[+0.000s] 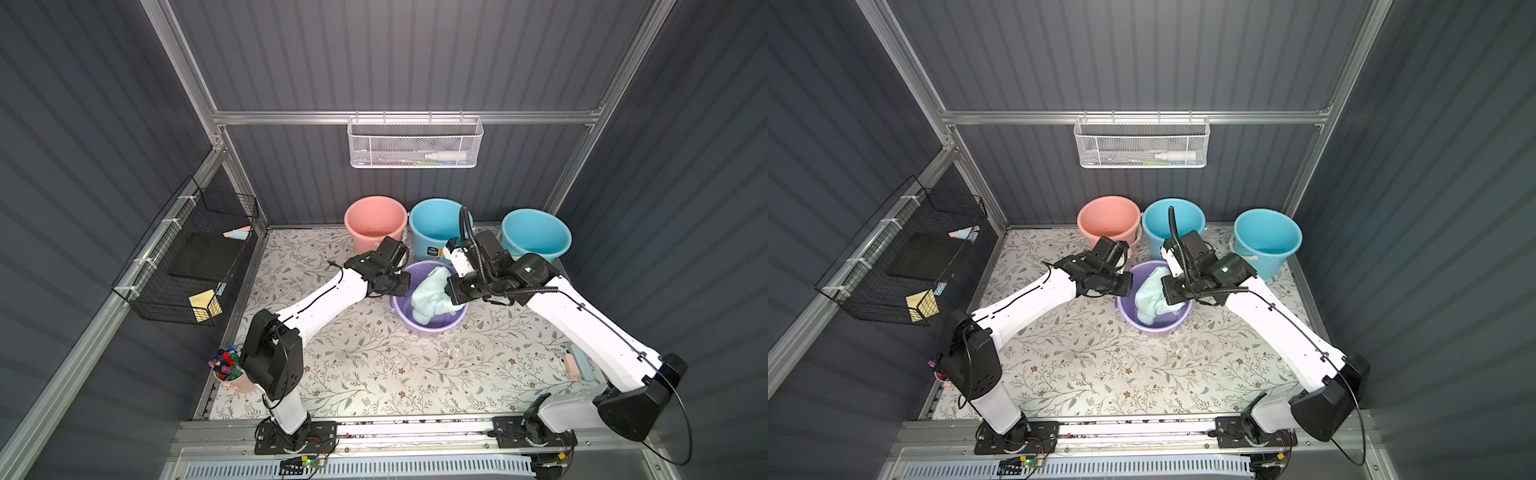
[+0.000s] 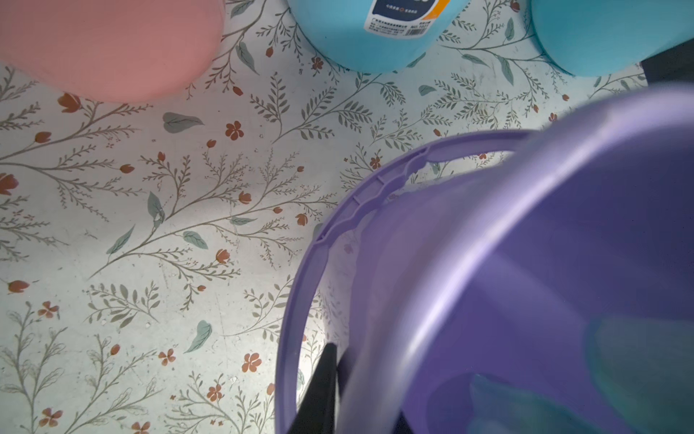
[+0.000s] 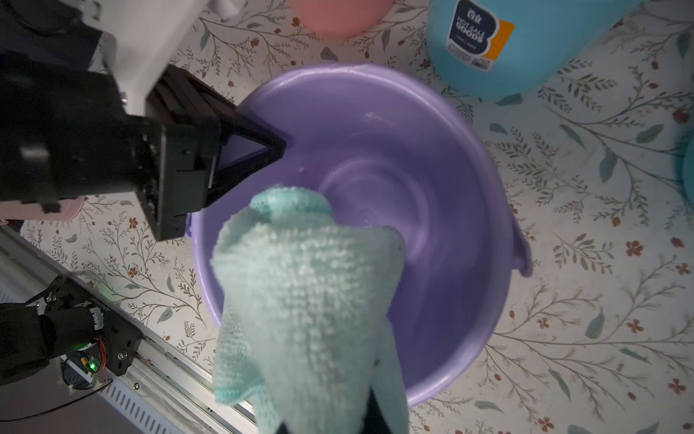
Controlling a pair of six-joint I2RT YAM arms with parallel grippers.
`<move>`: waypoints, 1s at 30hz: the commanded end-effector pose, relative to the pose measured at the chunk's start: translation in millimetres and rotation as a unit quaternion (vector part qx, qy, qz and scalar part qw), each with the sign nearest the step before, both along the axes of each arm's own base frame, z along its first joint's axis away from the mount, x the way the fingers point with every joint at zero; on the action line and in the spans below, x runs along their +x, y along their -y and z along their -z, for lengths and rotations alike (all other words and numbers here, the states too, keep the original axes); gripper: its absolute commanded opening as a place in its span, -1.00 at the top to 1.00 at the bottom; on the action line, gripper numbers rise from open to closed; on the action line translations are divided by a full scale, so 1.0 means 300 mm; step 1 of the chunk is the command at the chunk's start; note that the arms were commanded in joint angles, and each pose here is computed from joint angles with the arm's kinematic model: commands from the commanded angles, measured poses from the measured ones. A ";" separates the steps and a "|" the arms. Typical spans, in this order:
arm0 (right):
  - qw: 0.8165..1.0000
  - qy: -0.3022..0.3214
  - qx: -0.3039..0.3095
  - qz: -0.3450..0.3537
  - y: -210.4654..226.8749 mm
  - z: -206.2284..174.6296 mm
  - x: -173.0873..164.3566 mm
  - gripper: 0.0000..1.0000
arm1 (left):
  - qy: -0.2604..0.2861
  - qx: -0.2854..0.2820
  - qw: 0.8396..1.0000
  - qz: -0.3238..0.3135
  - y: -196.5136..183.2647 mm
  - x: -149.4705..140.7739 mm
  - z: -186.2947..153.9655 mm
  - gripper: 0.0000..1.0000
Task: Wipe the inside of the bucket with a cloth
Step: Wipe the dirt from the inside of the bucket.
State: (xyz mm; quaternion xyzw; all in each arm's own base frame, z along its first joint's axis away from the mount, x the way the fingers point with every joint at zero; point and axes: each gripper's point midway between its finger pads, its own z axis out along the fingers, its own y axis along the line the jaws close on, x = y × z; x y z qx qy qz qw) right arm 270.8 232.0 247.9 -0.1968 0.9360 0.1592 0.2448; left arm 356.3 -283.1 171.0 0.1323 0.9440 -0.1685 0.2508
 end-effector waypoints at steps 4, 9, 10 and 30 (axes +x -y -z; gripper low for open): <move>0.999 -0.039 -0.012 0.024 0.013 0.082 0.014 1.00 | 0.009 -0.010 1.000 0.021 0.032 0.000 -0.039 0.50; 0.998 -0.055 -0.028 0.032 0.028 0.130 0.012 1.00 | 0.010 -0.007 1.000 0.014 0.026 0.004 -0.048 0.67; 0.997 -0.055 -0.030 0.032 0.031 0.134 0.011 1.00 | 0.011 -0.007 1.000 0.011 0.023 0.006 -0.052 0.74; 0.994 -0.109 0.027 -0.003 -0.124 0.271 0.047 1.00 | 0.091 -0.102 0.990 -0.030 0.045 0.016 -0.262 1.00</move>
